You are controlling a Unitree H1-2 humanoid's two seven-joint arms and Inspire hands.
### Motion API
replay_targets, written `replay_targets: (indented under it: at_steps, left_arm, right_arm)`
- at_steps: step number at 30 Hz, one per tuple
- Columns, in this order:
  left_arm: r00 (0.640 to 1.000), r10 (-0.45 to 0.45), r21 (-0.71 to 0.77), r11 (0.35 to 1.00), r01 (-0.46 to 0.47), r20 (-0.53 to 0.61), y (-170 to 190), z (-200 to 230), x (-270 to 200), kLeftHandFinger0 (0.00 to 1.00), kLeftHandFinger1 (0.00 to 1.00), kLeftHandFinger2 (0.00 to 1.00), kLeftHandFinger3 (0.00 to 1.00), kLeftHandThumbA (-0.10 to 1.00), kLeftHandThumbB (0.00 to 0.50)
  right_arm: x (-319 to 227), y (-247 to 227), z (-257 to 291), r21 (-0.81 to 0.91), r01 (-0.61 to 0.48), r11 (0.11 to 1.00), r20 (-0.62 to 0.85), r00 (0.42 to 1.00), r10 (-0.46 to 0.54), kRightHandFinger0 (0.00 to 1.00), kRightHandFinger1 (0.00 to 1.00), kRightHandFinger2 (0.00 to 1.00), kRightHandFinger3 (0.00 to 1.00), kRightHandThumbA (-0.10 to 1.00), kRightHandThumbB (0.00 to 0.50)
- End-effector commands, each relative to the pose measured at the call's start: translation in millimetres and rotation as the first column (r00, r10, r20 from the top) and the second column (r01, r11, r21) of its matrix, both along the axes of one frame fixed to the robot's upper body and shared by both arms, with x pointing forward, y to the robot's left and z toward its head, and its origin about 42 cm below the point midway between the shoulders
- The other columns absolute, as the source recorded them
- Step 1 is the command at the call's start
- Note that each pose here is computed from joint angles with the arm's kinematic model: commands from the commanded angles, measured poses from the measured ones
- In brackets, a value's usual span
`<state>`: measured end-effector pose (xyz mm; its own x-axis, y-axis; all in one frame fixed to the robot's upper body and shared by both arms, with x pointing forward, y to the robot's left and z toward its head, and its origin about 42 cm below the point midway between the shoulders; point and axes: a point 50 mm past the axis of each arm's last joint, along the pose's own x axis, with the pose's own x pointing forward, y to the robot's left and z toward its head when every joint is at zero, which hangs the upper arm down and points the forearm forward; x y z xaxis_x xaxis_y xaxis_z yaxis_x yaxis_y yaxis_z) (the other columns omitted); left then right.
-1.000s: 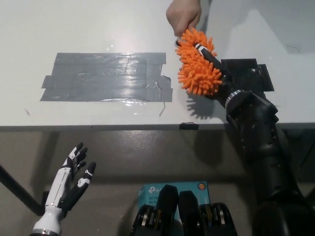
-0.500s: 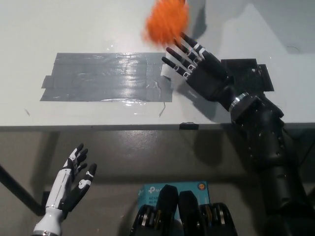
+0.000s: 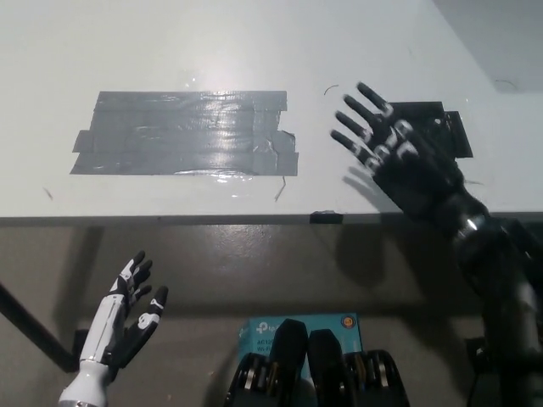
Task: An orange duster is kept infront of the robot in the middle of the table and the robot extends its right arm to grab the duster, picks it up and hands it to a person
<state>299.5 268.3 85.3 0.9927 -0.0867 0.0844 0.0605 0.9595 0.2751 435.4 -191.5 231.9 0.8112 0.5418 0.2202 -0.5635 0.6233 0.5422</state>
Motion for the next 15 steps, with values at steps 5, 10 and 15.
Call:
replay_targets:
  at_steps: [5, 10, 15]
  left_arm:
    - [0.998, -0.009, 0.008, 1.0, 0.009, 0.067, -1, 17, 19, 0.93, 1.0, 1.0, 1.0, 0.64, 0.09]
    - [0.998, -0.019, 0.0, 1.0, 0.019, 0.065, -6, 14, 19, 0.92, 1.0, 1.0, 1.0, 0.7, 0.098]
    - [0.998, -0.03, 0.006, 1.0, 0.029, 0.059, -9, 11, 13, 0.96, 1.0, 1.0, 1.0, 0.83, 0.134]
  right_arm:
    - [-119, -48, 37, -0.322, 0.537, 0.78, 0.619, 0.743, -0.256, 1.0, 1.0, 1.0, 1.0, 0.98, 0.377]
    - [-130, -56, -11, -0.429, 0.687, 0.587, 0.678, 0.674, -0.294, 1.0, 1.0, 1.0, 1.0, 0.95, 0.258]
    - [-129, -58, -71, -0.541, 0.673, 0.505, 0.593, 0.731, -0.338, 1.0, 1.0, 1.0, 1.0, 0.86, 0.222]
